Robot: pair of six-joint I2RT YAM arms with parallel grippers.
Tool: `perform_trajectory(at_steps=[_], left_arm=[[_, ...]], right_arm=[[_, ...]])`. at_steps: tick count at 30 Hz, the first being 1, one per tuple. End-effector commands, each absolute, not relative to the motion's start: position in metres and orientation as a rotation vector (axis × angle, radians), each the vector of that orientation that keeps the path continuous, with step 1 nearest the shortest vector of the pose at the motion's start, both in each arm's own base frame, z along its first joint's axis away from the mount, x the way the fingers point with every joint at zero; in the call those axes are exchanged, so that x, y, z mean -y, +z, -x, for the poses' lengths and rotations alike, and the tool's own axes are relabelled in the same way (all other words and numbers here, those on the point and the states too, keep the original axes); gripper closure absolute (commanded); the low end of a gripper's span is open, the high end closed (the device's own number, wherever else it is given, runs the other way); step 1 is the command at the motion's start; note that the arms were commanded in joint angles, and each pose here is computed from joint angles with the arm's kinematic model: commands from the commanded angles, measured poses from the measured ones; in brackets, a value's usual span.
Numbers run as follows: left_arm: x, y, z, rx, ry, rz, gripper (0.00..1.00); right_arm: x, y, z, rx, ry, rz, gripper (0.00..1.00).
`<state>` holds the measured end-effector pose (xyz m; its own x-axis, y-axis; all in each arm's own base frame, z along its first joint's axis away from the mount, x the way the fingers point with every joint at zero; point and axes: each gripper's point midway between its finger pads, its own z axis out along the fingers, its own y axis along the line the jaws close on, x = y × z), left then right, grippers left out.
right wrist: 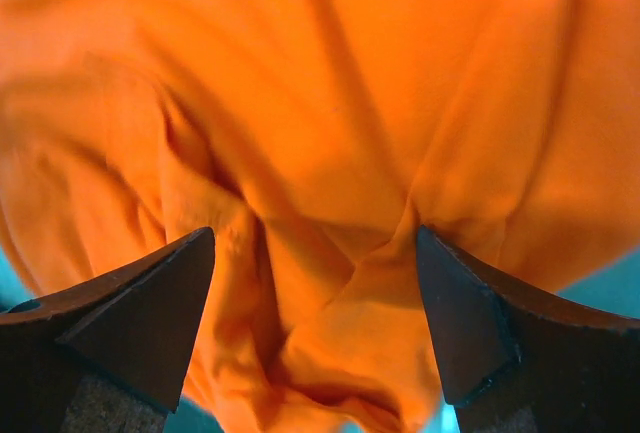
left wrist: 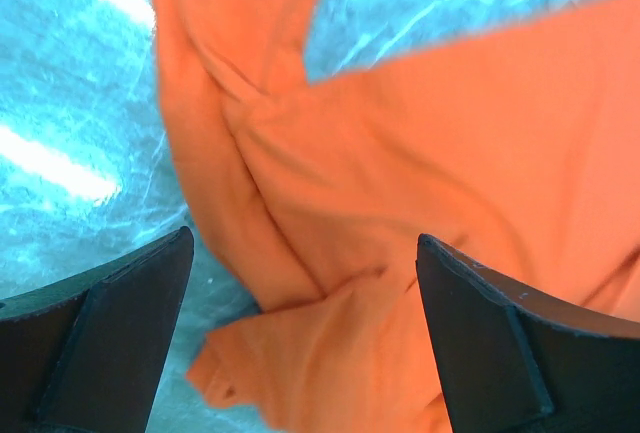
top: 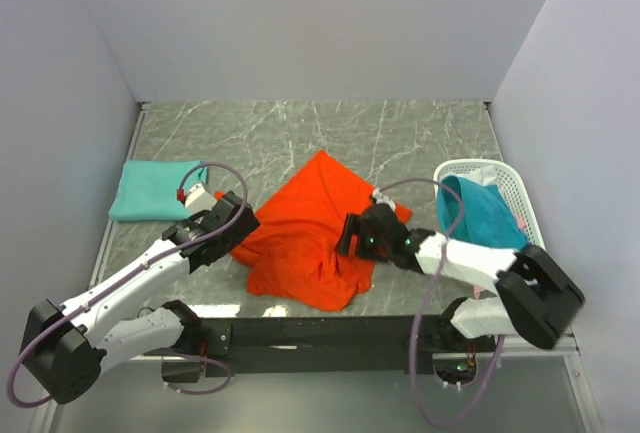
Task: Fold and stack the t-shirts
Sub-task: Flatten the tshirt out
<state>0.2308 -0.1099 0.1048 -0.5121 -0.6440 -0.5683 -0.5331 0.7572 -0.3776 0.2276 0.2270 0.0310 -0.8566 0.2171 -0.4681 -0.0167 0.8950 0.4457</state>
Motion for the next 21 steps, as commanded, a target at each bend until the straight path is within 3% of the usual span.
perform_trajectory(at_steps=[1, 7, 15, 21], left_arm=[[0.102, 0.129, -0.245, -2.138, -0.203, 0.912, 0.01], [0.094, 0.130, -0.260, -2.137, -0.208, 0.923, 0.01], [0.106, 0.137, -0.308, -2.180, -0.200, 0.846, 0.01], [0.121, 0.113, -0.347, -2.303, -0.120, 0.794, 0.01]], right_arm=[[-0.190, -0.003, -0.159, -2.704, 0.437, -0.221, 0.12], [-0.181, 0.012, -0.108, -2.693, 0.457, -0.190, 0.12], [-0.188, 0.095, -0.150, -2.388, 0.568, -0.180, 0.04], [-0.166, 0.128, -0.188, -2.277, 0.466, -0.309, 0.00]])
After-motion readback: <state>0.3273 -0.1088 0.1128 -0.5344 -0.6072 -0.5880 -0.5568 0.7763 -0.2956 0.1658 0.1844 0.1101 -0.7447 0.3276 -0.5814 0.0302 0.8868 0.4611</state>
